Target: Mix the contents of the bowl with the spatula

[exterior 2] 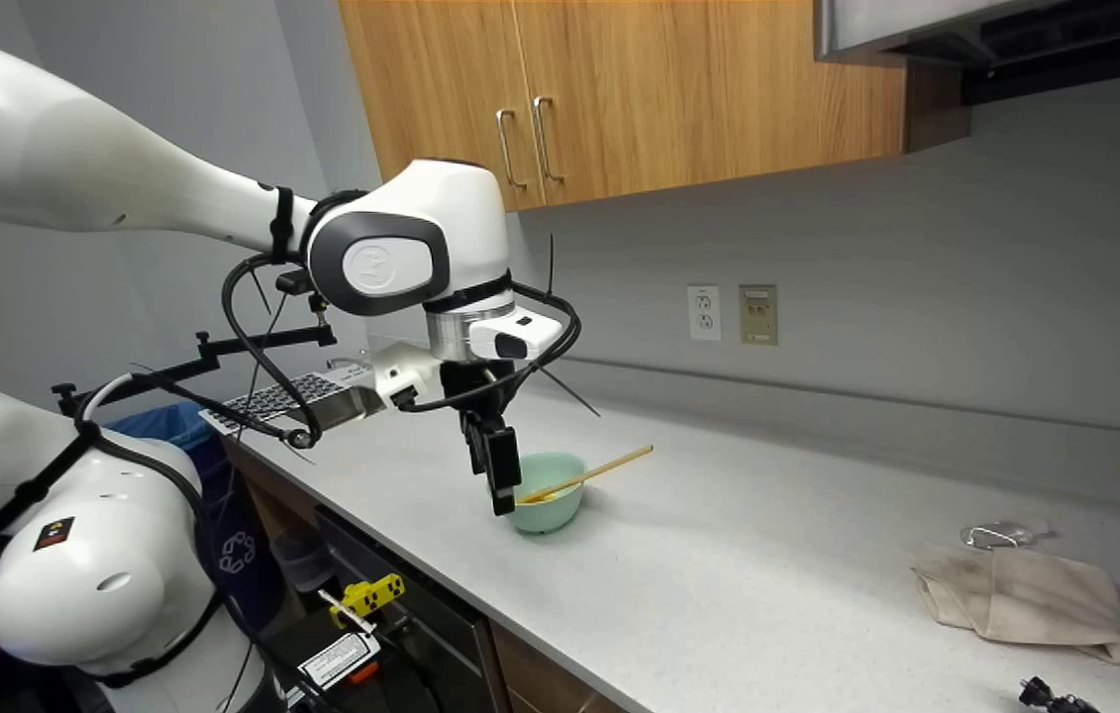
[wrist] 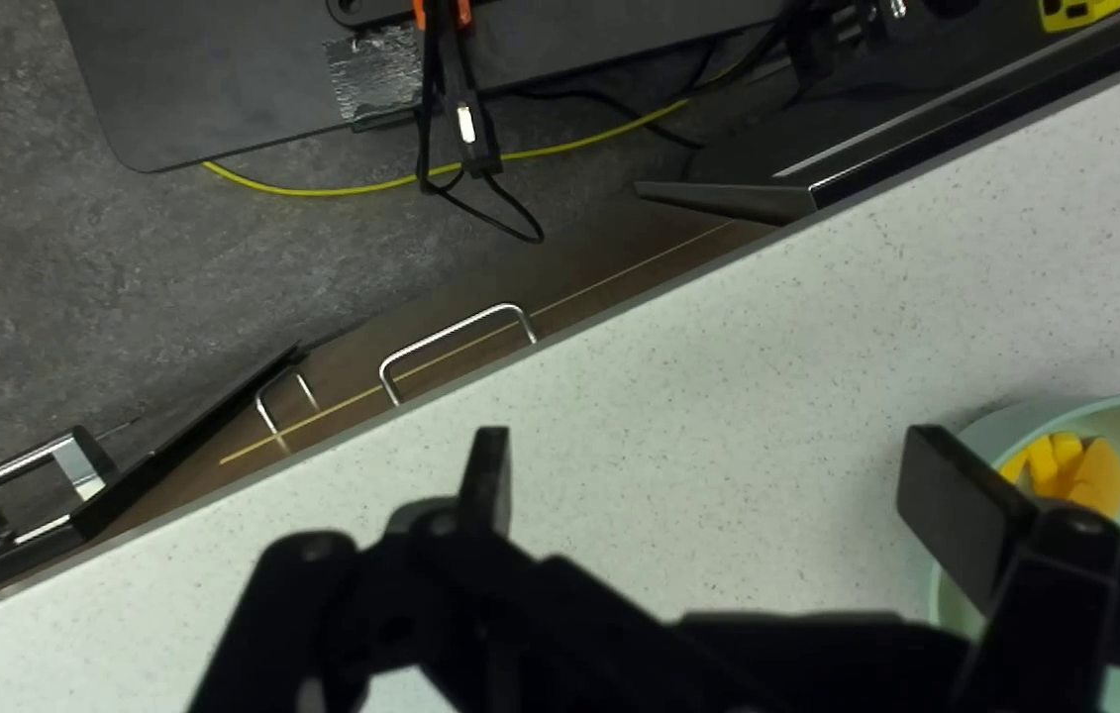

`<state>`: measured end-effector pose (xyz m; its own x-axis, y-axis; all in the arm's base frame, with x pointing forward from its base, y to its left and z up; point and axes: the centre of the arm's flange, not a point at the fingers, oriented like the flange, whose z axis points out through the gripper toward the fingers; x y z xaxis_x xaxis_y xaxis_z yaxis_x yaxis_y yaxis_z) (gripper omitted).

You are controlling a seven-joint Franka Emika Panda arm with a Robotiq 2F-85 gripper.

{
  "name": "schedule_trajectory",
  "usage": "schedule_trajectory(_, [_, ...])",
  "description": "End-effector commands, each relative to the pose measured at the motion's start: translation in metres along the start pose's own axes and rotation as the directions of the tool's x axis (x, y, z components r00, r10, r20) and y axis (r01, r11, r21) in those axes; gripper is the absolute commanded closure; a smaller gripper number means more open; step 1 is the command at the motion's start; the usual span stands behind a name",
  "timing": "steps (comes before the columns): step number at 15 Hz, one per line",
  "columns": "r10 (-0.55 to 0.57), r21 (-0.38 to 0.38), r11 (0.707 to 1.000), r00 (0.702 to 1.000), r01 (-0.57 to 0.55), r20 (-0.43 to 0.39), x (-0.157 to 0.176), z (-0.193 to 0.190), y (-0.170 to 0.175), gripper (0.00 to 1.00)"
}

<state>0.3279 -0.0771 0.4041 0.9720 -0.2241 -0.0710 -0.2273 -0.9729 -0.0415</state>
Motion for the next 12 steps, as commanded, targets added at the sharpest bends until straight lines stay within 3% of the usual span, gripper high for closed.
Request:
schedule_trajectory(1, [0.019,0.046,0.999,1.000,-0.018,-0.023,0.004,0.000,-0.019,0.00])
schedule_trajectory(7, [0.124,0.121,0.987,0.984,-0.109,-0.126,0.018,-0.010,-0.049,0.00])
schedule_trajectory(8, [0.092,0.098,0.992,0.991,-0.083,-0.097,0.011,-0.009,-0.035,0.00])
schedule_trajectory(12, [0.094,0.096,0.992,0.991,-0.085,-0.097,0.011,-0.008,-0.037,0.00])
